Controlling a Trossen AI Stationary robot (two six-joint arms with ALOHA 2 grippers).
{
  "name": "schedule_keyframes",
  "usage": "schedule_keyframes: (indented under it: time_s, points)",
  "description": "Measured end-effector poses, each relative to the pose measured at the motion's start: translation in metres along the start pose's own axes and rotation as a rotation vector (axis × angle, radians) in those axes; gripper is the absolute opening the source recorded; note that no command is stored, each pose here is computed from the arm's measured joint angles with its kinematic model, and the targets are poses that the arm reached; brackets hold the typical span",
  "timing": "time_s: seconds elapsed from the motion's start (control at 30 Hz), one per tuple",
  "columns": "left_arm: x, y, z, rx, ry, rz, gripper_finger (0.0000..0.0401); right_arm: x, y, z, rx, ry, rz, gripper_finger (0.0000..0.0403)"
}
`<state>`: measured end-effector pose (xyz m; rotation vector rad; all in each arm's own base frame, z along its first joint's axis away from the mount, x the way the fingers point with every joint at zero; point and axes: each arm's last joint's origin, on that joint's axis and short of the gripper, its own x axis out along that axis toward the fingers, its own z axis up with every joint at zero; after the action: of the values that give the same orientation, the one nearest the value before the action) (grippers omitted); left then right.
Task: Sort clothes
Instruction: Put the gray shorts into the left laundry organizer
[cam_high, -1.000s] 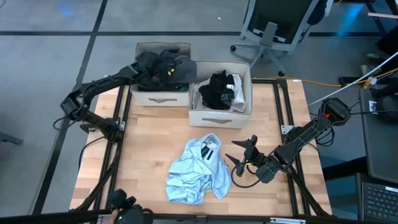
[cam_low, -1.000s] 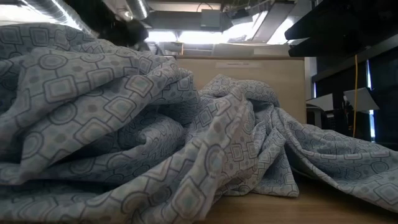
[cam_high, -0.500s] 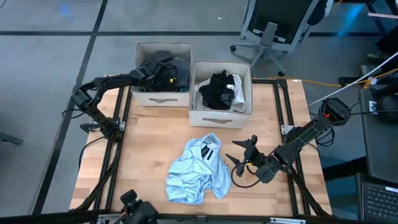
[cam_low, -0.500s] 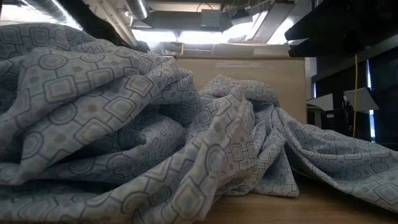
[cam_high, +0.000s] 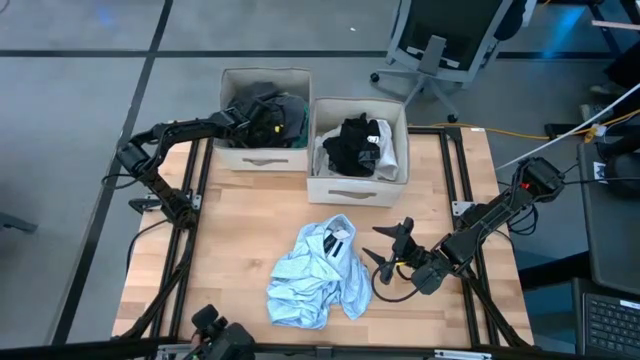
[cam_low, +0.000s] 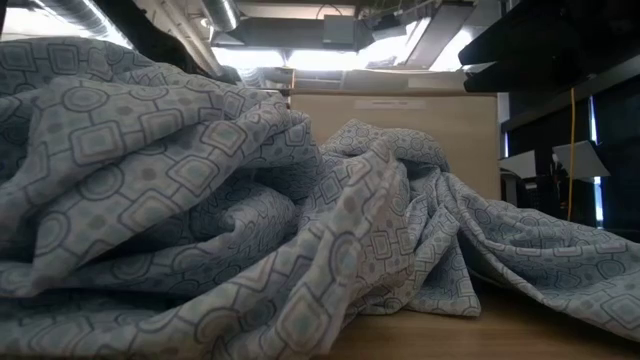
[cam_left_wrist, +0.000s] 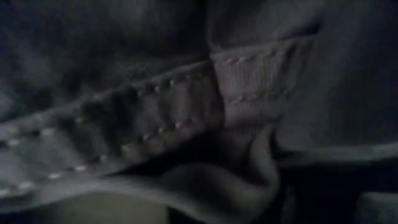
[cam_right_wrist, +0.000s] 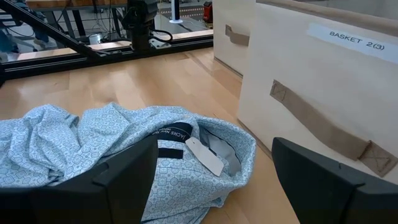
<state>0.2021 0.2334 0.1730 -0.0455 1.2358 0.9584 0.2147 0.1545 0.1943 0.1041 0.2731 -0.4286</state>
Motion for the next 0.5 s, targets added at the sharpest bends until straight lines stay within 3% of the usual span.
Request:
schedule_keyframes:
  time_s: [0.2,0.5]
  points:
    - [-0.020,0.009,-0.002,-0.007,-0.041,0.015,0.0145,0.000,0.000,0.000,0.000,0.000,0.000,0.0316]
    - [-0.091,0.036,-0.009,-0.063,-0.244,0.052,0.0173,0.000,0.000,0.000,0.001,0.000,0.000,0.0316]
